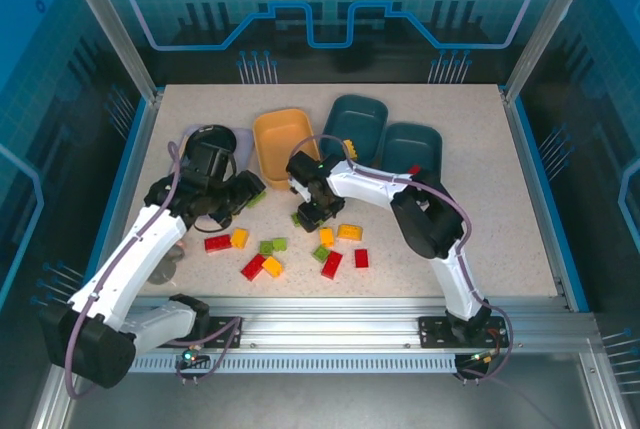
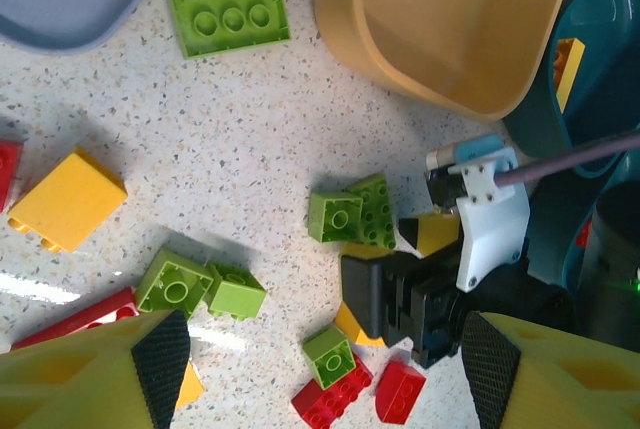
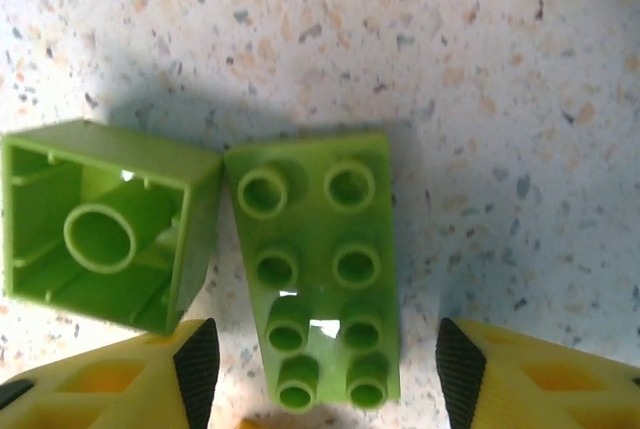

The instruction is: Sort the legos into containers by color

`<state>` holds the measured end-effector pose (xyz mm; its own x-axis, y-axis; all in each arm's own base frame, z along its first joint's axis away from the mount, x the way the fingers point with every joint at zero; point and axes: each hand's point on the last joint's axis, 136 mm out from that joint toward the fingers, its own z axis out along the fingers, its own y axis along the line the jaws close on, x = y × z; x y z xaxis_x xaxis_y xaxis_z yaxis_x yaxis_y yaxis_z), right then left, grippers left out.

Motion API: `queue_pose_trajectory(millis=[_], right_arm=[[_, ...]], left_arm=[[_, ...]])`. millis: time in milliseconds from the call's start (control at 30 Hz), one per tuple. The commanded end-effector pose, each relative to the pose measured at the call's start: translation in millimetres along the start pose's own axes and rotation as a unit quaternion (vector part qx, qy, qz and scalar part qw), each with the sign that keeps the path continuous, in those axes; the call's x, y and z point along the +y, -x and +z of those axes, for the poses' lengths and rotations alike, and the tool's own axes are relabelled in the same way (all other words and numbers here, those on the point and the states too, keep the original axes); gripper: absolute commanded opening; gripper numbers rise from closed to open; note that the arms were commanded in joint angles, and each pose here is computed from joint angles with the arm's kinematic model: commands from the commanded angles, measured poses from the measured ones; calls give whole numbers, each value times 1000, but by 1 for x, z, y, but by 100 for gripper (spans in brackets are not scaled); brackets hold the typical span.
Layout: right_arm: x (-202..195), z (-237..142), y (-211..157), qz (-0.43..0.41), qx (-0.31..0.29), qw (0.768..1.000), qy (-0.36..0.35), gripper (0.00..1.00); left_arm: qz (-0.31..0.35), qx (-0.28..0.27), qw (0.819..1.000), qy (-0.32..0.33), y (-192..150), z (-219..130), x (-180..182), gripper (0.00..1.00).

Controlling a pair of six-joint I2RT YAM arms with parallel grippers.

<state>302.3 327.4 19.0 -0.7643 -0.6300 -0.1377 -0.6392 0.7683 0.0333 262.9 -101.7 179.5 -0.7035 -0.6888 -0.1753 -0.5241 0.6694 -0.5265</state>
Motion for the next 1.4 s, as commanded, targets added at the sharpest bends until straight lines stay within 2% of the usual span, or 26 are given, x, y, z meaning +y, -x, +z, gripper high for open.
queue_pose_trajectory(millis=[0,233,467,533,767,867,1000,1200,1367], right_arm=[[-3,8,-1,-6,20,1000,-19,57],[-12,15,-8,-10,37,998,-51,41],[-18,11,-14,0,31,997,-70,30],[-21,-2,-11,8,16,997,-74,29],[-21,-82,11,42,-72,995,-55,28],[-17,-95,31,61,-92,993,-29,28],[-22,-85,74,96,-99,990,-5,28],[-45,-50,132,149,-107,983,17,29],[-56,-28,154,173,-117,977,42,33]], left_arm=[[-9,13,1000,5,-8,-2,11,75],[-12,23,999,-22,-19,-7,13,78],[-55,60,997,-19,-38,7,33,80],[-57,65,996,-27,-39,9,31,80],[-51,75,995,-39,-41,13,27,79],[-51,67,996,-36,-39,11,28,79],[-46,54,997,-17,-36,4,34,78],[-41,51,998,-12,-37,-3,37,78],[-34,59,998,-5,-40,-5,40,76]])
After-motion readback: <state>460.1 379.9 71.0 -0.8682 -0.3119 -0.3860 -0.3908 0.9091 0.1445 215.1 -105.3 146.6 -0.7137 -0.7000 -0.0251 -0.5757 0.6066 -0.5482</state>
